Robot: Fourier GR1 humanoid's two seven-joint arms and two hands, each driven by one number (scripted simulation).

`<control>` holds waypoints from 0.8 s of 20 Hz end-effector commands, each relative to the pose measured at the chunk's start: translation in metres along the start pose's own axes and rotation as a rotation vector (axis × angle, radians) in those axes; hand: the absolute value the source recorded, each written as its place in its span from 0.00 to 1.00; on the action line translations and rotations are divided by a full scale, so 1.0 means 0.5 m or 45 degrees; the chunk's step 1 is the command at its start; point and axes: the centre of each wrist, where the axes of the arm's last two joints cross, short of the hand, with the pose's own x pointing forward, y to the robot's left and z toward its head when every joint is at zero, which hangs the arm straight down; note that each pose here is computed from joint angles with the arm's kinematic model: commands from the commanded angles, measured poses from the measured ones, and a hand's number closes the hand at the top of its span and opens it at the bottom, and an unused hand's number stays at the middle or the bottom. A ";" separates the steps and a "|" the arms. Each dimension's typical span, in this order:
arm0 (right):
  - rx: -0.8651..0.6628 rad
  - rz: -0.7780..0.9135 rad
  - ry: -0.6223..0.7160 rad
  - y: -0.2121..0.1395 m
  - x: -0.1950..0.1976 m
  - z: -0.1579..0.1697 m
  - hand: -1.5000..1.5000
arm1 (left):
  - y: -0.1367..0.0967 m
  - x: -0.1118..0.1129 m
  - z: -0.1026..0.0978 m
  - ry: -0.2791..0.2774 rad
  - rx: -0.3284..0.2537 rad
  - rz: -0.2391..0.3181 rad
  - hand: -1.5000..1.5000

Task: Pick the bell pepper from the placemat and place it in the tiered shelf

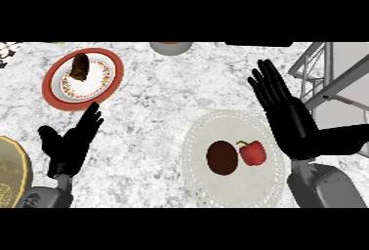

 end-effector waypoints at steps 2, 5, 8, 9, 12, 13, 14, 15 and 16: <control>0.037 0.209 -0.029 -0.058 0.051 -0.029 0.00 | -0.021 0.014 -0.003 -0.150 -0.036 -0.039 0.50; 0.049 0.430 -0.021 -0.137 0.071 -0.026 0.00 | -0.023 0.086 -0.041 -0.325 -0.018 -0.212 0.50; -0.167 -0.681 -0.051 -0.021 -0.018 -0.010 1.00 | -0.040 0.059 -0.018 -0.298 -0.061 -0.141 0.50; -0.249 0.736 0.059 -0.222 0.067 0.015 1.00 | -0.019 0.051 -0.015 -0.271 -0.024 -0.192 0.50; -0.553 0.864 -0.039 -0.260 0.005 0.049 1.00 | -0.040 0.071 -0.020 -0.335 -0.057 -0.211 0.50; -0.595 0.821 -0.059 -0.251 -0.038 0.077 0.00 | -0.073 0.057 -0.018 -0.336 -0.045 -0.184 0.50; -0.667 0.777 -0.148 -0.246 -0.045 0.076 0.00 | -0.035 0.042 -0.021 -0.312 -0.055 -0.217 0.50; -0.703 0.752 -0.180 -0.234 -0.073 0.089 0.00 | -0.055 0.054 -0.018 -0.335 -0.079 -0.200 0.50; -0.707 0.694 -0.222 -0.241 -0.091 0.102 0.00 | -0.068 0.054 -0.024 -0.325 -0.070 -0.218 0.50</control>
